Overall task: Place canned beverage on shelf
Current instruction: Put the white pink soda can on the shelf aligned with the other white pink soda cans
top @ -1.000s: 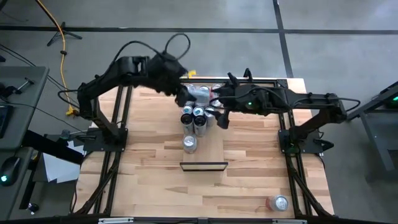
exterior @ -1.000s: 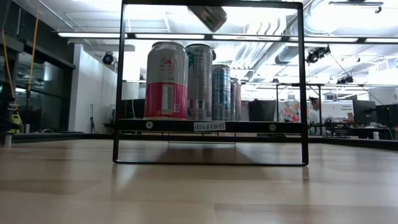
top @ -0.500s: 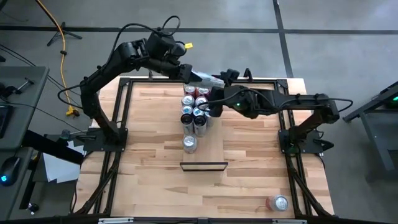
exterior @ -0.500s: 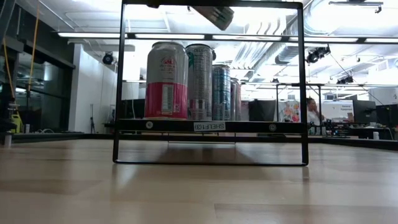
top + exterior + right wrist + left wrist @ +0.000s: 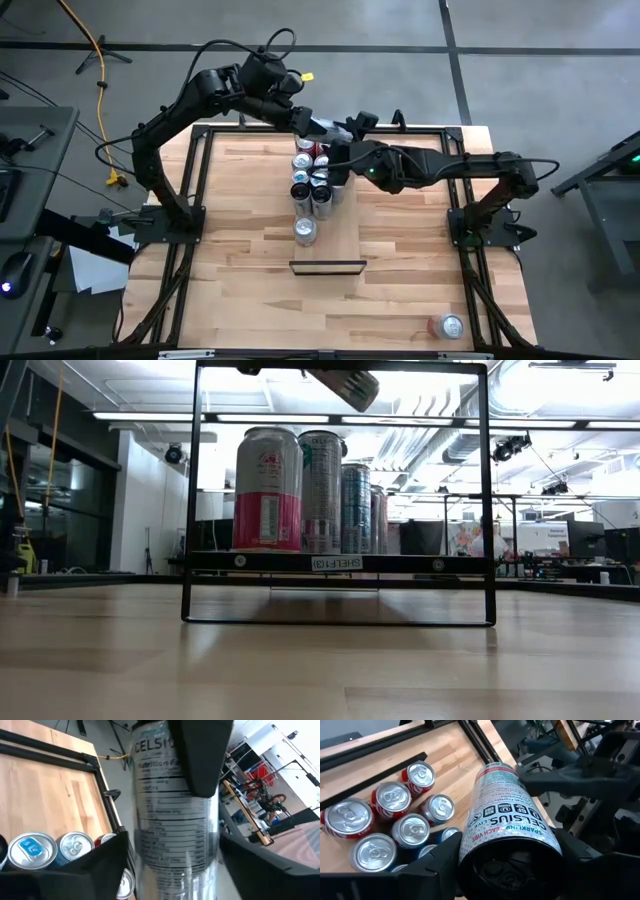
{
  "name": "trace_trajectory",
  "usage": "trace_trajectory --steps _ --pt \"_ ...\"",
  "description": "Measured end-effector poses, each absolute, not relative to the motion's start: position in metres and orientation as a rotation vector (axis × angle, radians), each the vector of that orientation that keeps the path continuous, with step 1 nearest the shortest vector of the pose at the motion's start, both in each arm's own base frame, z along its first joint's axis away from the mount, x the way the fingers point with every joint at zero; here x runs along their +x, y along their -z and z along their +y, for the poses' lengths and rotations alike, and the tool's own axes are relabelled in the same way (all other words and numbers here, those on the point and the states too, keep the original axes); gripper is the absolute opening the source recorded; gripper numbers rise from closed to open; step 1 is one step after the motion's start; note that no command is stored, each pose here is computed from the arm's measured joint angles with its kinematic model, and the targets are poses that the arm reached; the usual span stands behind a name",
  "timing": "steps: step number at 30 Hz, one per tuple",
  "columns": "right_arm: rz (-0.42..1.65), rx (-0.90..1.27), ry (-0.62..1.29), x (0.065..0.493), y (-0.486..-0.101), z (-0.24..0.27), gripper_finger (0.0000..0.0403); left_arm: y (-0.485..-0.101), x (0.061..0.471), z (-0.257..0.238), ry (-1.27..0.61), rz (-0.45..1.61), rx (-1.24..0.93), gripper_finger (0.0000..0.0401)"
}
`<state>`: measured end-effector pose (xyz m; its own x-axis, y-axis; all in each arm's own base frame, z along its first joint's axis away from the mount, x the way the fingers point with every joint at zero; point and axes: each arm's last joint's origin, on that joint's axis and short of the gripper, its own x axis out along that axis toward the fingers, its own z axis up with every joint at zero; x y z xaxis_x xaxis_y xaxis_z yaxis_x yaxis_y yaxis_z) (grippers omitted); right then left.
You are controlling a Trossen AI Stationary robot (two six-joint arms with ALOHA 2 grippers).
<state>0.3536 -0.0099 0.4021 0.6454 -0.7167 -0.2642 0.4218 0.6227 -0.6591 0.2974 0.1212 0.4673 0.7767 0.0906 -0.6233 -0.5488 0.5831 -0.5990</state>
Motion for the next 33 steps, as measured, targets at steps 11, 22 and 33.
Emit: trace_trajectory --steps 11,22,33 --pt "0.549 -0.573 0.702 0.354 -0.402 -0.016 0.0192 -0.467 0.297 0.121 -0.401 0.583 -0.861 0.0193" --pt "0.551 -0.580 0.720 0.354 -0.402 -0.016 0.0192 -0.468 0.295 0.127 -0.374 0.581 -0.822 0.0193" --pt "0.549 -0.582 0.717 0.354 -0.402 -0.015 0.0192 -0.468 0.293 0.132 -0.337 0.589 -0.810 0.0194"
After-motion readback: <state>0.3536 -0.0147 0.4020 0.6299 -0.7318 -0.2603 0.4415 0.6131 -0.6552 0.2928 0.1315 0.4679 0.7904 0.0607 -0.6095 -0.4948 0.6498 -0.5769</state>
